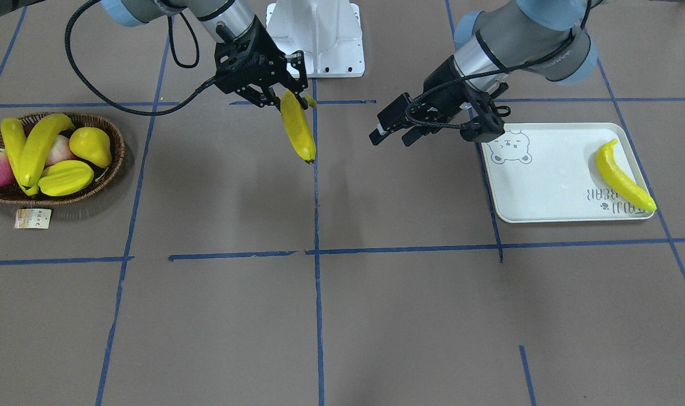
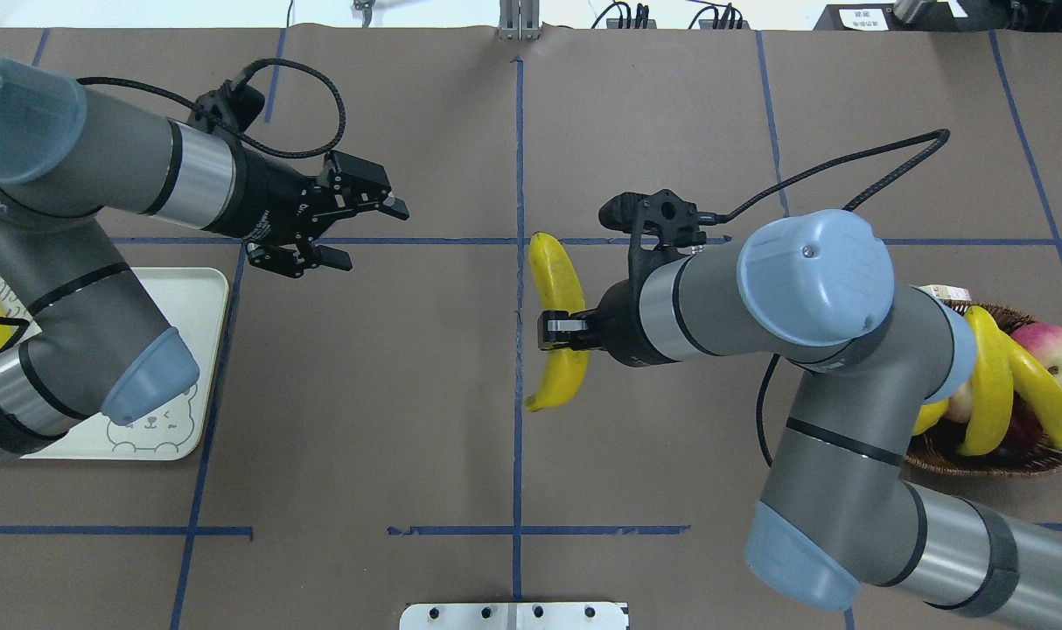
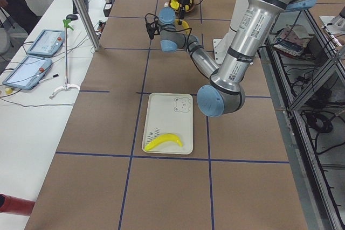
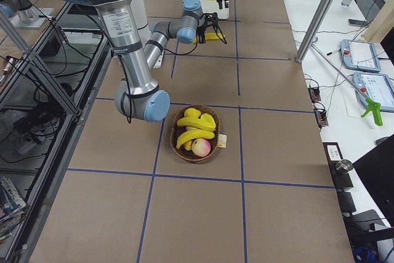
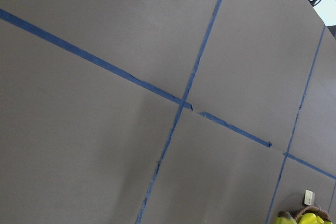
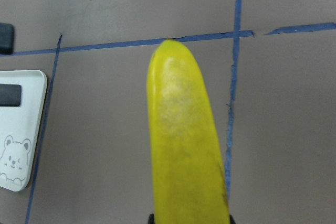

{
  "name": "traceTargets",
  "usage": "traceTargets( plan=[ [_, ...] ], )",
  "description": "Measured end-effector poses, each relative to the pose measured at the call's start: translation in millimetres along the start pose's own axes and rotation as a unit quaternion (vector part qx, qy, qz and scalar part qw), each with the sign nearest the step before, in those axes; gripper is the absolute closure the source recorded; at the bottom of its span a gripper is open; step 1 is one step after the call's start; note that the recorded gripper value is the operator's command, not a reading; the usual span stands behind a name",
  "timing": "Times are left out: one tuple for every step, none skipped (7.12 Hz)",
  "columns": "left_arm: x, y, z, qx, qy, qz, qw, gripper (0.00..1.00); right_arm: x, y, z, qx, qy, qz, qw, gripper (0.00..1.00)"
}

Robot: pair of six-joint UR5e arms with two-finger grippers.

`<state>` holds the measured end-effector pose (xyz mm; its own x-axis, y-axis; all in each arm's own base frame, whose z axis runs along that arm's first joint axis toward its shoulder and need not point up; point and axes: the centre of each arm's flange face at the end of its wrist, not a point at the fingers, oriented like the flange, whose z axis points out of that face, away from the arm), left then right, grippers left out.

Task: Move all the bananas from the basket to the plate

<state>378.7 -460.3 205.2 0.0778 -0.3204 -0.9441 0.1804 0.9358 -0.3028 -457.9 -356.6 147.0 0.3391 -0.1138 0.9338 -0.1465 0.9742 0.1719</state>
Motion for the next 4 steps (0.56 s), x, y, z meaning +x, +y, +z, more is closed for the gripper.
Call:
traceTargets(
  plan=[
    [9, 11, 7, -0.010, 0.005, 0.004, 0.9999, 0.01, -13, 2, 2, 0.005, -0.006, 0.001, 1.0000, 0.95],
    [18, 20, 14, -0.015, 0.010, 0.004, 0.9998, 0.01, -21, 4, 4, 0.007, -0.011, 0.004, 0.9999, 0.95],
    [26, 31, 23, -0.016, 0.015, 0.001, 0.9998, 0.06, -28, 7, 4, 0.009, -0.014, 0.004, 0.9999, 0.95],
    [32, 41, 31, -0.014, 0.020, -0.001, 0.9997, 0.17, -31, 9, 5, 0.009, -0.016, 0.004, 0.9998, 0.95]
  ],
)
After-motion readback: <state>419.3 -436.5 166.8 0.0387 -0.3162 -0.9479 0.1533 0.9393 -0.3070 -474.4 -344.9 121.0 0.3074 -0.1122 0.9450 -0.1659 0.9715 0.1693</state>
